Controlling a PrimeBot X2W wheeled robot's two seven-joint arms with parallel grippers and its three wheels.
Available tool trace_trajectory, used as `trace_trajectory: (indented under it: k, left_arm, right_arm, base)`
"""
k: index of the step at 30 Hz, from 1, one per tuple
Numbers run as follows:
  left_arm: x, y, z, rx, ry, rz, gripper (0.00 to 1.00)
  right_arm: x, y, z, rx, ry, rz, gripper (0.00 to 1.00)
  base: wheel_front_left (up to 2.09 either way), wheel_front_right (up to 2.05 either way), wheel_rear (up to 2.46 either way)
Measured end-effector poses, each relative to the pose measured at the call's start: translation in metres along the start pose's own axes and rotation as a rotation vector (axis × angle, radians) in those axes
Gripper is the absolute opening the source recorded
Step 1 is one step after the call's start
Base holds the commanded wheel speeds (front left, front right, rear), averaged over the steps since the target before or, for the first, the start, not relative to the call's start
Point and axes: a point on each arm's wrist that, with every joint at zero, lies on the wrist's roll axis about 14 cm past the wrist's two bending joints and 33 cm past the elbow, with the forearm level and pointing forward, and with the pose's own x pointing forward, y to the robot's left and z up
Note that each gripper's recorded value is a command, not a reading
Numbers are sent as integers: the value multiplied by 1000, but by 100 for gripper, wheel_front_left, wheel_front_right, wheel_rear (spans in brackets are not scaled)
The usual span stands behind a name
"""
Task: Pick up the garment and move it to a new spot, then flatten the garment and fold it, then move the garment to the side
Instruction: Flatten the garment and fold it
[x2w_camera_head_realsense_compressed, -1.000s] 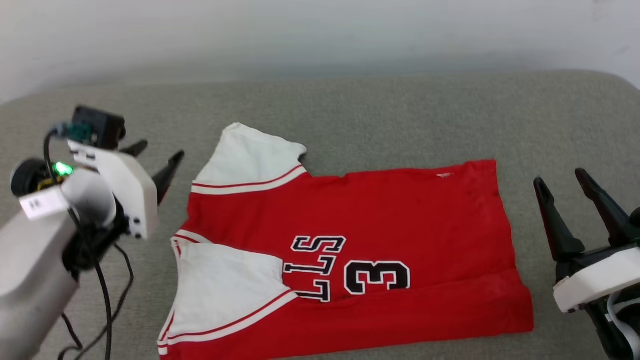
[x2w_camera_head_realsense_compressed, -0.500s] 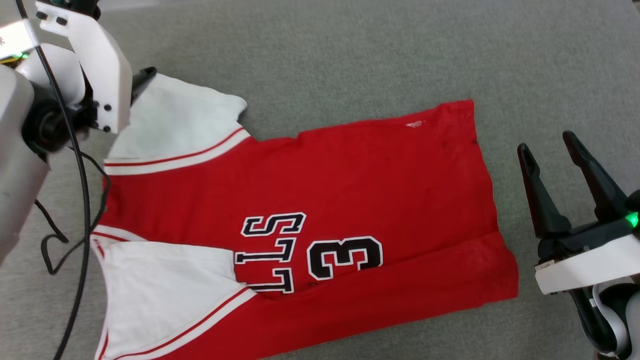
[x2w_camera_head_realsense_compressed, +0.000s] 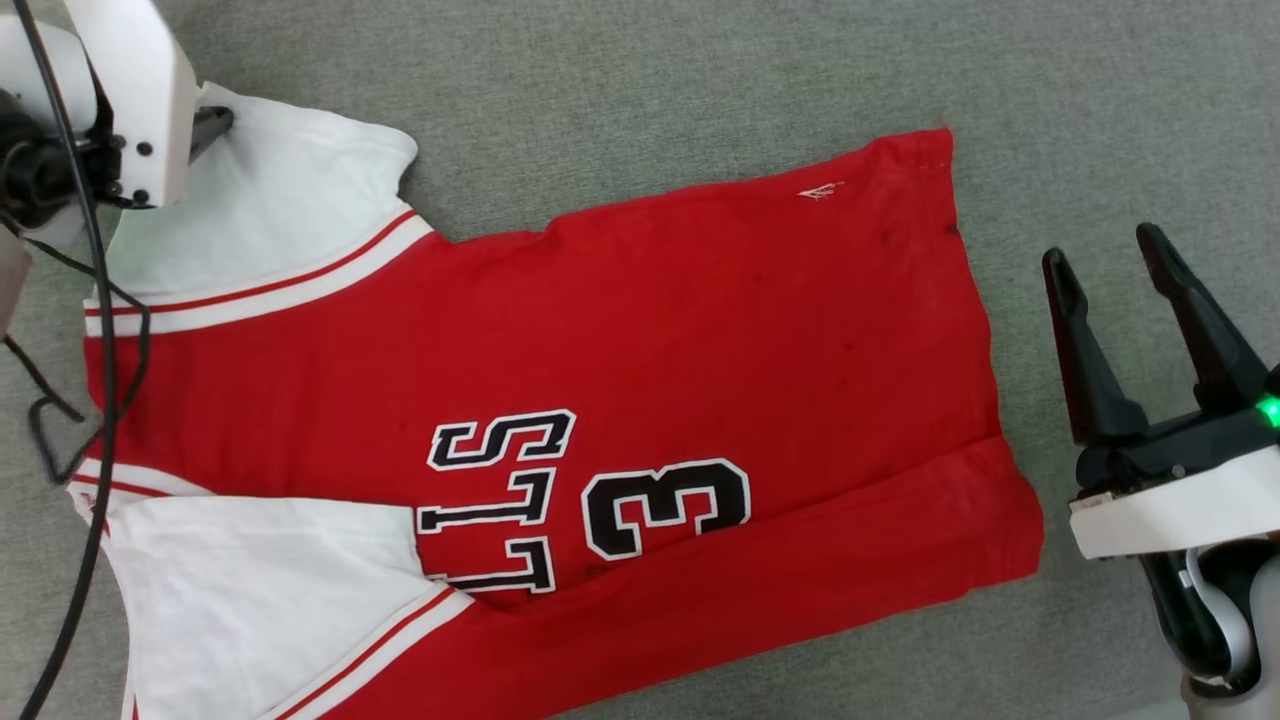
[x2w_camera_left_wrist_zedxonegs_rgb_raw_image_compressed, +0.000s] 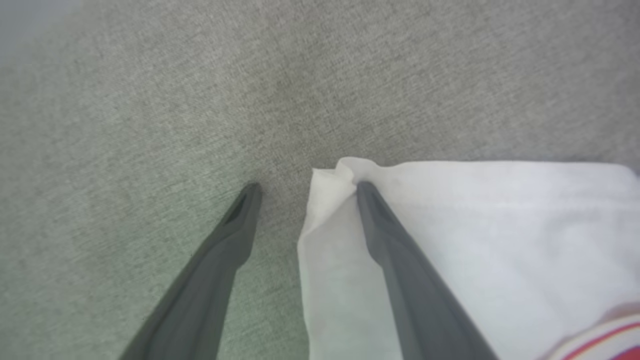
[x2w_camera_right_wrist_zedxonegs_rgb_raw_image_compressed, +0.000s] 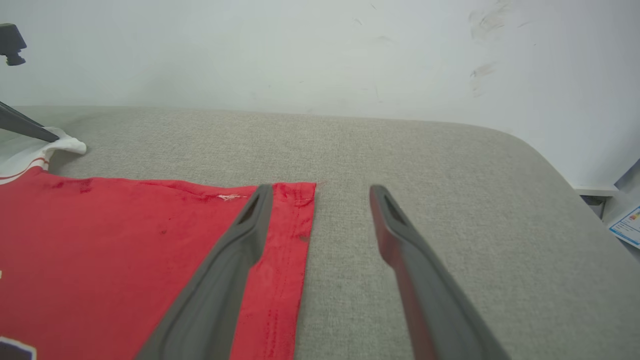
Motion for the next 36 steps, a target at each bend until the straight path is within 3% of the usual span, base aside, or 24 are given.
trace_trajectory:
  k: [1, 2, 10, 15, 18, 29, 36]
  left_arm:
    - [0, -1, -1, 1, 4, -5, 33]
    - [-1, -2, -1, 5, 2, -6, 0]
    - [-21, -13, 14, 38, -141, -13, 0]
    - [-55, -17, 36, 72, -289, 5, 0]
    - [-74, -16, 41, 97, -347, 20, 0]
    - [-110, -28, 35, 181, -458, 17, 0]
    - [-108, -33, 31, 201, -476, -2, 0]
  right_arm:
    - [2, 0, 1, -1, -3, 1, 100]
    - [3, 1, 1, 0, -6, 4, 100]
    - [12, -1, 23, -41, -37, 36, 100]
    - [26, -2, 40, -96, 26, 102, 100]
    - [38, 0, 41, -123, 122, 150, 100]
    - [62, 11, -13, -220, 675, 276, 100]
    - [81, 13, -41, -243, 841, 276, 100]
  base:
    - [0, 0, 0]
    - [0, 0, 0]
    - [0, 0, 0]
    - [0, 0, 0]
    - [0, 0, 0]
    - [0, 0, 0]
    - [0, 0, 0]
